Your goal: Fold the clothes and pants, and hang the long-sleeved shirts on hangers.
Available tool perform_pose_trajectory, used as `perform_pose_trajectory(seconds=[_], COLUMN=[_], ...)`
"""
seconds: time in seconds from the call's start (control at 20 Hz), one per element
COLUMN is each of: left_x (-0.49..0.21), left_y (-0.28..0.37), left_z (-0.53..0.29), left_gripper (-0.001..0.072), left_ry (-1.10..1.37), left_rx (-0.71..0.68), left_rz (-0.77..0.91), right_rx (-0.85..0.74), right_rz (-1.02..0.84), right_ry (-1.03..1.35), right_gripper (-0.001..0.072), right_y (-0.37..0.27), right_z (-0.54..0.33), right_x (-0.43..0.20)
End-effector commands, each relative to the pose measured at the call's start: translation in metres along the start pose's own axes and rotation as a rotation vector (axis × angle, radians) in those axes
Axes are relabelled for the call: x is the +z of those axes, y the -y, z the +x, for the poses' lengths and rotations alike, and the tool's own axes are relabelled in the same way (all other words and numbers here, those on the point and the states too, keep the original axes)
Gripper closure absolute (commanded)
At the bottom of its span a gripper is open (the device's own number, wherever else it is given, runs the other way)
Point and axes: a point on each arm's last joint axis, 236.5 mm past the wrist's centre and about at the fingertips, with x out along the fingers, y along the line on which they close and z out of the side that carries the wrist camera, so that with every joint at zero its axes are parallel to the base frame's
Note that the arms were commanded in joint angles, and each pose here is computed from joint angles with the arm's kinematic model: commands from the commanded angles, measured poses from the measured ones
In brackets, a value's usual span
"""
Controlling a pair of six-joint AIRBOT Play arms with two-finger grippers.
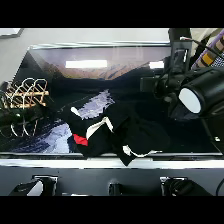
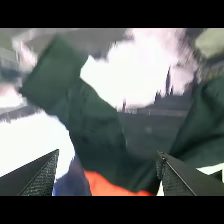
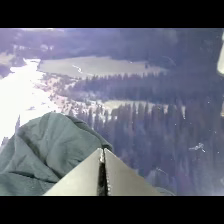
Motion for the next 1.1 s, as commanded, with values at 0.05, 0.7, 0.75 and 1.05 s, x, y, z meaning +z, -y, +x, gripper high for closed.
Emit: perform_pose_trajectory(seconds=[0.05, 0.7, 0.75, 1.05], left_x=[-0.055, -0.082, -0.082, -0.082], left_y=[-0.013, -0.03, -0.03, -0.029], left_z=[0.033, 0.056, 0.056, 0.056], left_gripper=[-0.0013, -0.0013, -0.0013, -0.0013], left_ry=[-0.128, -0.143, -0.143, -0.144], left_rx=[-0.042, -0.036, -0.036, -0.036], left_rz=[-0.145, -0.237, -0.237, -0.237], right_rx=[-0.137, -0.487, -0.503, -0.557], right_rz=[0.009, 0.488, 0.604, 0.788], right_ry=[-0.034, -0.356, -0.354, -0.392], right_gripper=[0.0487, 0.01, 0.0159, 0.002], right_y=[0.036, 0.135, 0.131, 0.149], right_z=[-0.017, -0.027, -0.024, -0.038], right_x=[-0.004, -0.241, -0.249, -0.262])
